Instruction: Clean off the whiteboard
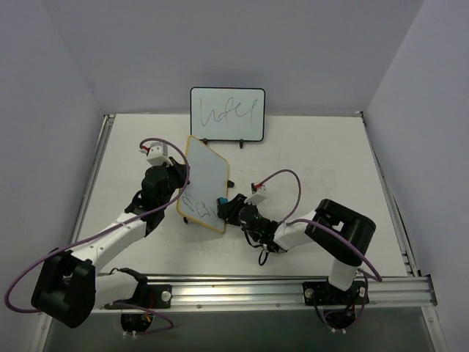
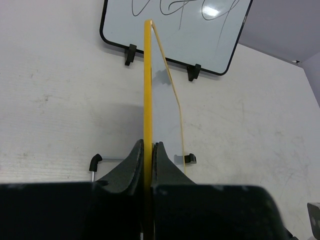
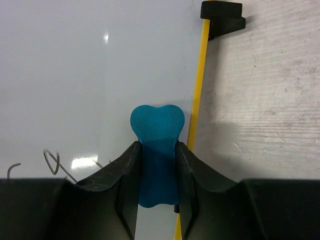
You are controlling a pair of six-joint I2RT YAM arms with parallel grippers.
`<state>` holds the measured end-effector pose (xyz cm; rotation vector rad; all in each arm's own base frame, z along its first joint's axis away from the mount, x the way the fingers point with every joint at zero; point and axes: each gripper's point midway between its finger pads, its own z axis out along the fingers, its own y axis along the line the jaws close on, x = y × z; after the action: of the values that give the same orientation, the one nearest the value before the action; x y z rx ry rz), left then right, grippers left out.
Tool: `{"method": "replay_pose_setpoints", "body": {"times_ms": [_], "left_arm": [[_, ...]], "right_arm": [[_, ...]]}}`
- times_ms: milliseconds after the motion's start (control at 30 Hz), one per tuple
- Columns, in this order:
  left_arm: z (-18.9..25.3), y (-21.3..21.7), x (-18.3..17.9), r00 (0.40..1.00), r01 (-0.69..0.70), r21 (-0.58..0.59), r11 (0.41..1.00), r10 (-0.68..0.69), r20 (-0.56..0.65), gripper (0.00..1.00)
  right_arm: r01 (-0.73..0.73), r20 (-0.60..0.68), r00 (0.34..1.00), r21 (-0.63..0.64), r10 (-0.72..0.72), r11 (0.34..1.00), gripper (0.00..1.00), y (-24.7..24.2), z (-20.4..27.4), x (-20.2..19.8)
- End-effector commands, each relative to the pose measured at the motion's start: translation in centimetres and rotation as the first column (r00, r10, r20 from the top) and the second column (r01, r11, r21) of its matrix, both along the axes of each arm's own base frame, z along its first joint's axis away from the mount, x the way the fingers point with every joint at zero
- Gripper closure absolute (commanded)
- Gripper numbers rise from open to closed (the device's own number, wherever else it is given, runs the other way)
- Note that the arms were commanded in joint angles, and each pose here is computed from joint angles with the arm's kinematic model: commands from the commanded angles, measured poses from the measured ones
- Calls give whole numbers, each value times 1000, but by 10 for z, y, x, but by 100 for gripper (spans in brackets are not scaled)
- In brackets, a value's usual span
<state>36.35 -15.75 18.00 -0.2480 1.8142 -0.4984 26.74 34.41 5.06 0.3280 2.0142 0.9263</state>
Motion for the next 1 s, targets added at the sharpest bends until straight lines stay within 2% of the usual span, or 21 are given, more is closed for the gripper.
{"method": "replay_pose_setpoints", "body": {"times_ms": [0, 633, 967], "left_arm": [[-83, -3, -37, 969, 96, 129, 987, -64, -238, 98], [-75, 4, -38, 976, 60, 132, 989, -30, -216, 98], [-76, 2, -38, 976, 82, 137, 987, -51, -212, 98]], "right_arm": [[-422, -262, 870, 42, 418, 905, 100, 42, -35, -130], [-458, -337, 816, 118, 469, 881, 100, 38, -36, -165], [-410, -345, 839, 108, 421, 906, 100, 28, -52, -132]]}}
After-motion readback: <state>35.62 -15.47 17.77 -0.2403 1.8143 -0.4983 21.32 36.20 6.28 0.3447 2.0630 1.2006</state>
